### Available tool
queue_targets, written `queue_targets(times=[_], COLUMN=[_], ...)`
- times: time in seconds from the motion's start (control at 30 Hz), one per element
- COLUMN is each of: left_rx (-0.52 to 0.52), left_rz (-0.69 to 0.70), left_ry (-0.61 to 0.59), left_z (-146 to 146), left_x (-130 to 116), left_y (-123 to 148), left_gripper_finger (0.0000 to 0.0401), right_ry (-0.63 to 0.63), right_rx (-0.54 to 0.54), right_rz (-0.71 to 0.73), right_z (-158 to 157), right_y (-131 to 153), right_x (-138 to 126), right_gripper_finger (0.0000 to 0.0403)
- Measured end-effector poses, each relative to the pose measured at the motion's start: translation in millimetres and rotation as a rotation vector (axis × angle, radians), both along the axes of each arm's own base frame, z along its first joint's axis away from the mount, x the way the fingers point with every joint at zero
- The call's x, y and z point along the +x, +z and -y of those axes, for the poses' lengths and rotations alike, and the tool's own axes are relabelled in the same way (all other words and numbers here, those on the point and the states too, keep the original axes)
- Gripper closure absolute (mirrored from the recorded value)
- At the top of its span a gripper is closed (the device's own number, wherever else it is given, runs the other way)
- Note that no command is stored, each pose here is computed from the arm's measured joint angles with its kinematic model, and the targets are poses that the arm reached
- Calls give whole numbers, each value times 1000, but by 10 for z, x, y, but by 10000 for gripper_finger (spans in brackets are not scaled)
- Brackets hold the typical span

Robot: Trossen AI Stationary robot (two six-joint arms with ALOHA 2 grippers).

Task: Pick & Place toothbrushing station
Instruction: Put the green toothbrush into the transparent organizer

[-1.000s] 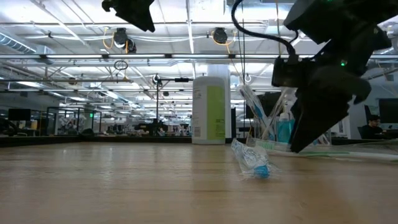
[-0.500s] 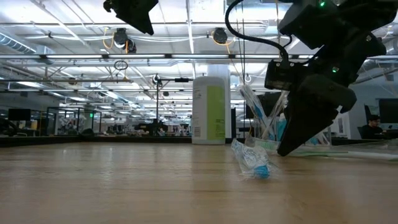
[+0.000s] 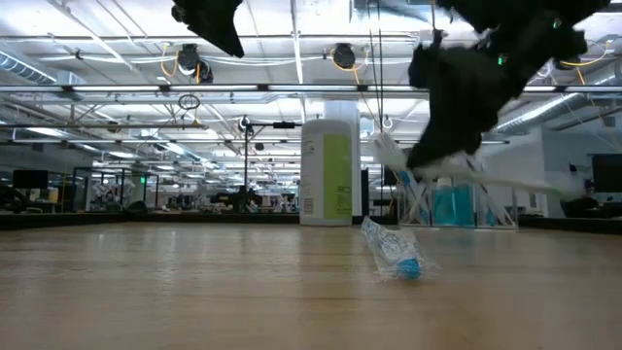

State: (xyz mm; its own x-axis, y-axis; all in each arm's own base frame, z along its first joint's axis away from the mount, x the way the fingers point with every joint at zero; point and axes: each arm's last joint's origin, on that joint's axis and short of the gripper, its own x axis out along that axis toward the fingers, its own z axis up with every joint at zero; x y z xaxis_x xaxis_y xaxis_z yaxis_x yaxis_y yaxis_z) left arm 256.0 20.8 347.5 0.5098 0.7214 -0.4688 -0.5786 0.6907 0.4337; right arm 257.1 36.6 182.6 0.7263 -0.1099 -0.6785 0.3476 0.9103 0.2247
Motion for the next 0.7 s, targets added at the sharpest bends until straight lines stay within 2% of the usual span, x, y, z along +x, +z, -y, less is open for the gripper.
queue_targets(times=[0.13, 0.3, 0.37, 0.5, 0.6, 0.7], left_rx=[-45, -32, -25, -25, -23, -19], left_rz=[32, 18, -7, -29, -39, -42], left_ry=[-58, -64, -70, -69, -62, -54], left_z=[24, 21, 21, 17, -5, -33], left_x=[-60, -92, -100, -110, -116, -117], left_y=[68, 84, 72, 57, 51, 53], left_gripper_finger=[240, 240, 240, 240, 240, 240], right_ry=[-59, -406, -531, -723, -912, -960], right_rx=[-155, -502, -604, -685, -793, -823], right_rz=[210, 350, 363, 402, 334, 331], right_z=[81, 210, 245, 301, 404, 524], right_y=[477, 884, 889, 697, 492, 322], right_x=[-185, -535, -639, -773, -864, -949], right_gripper_finger=[398, 398, 399, 400, 400, 400])
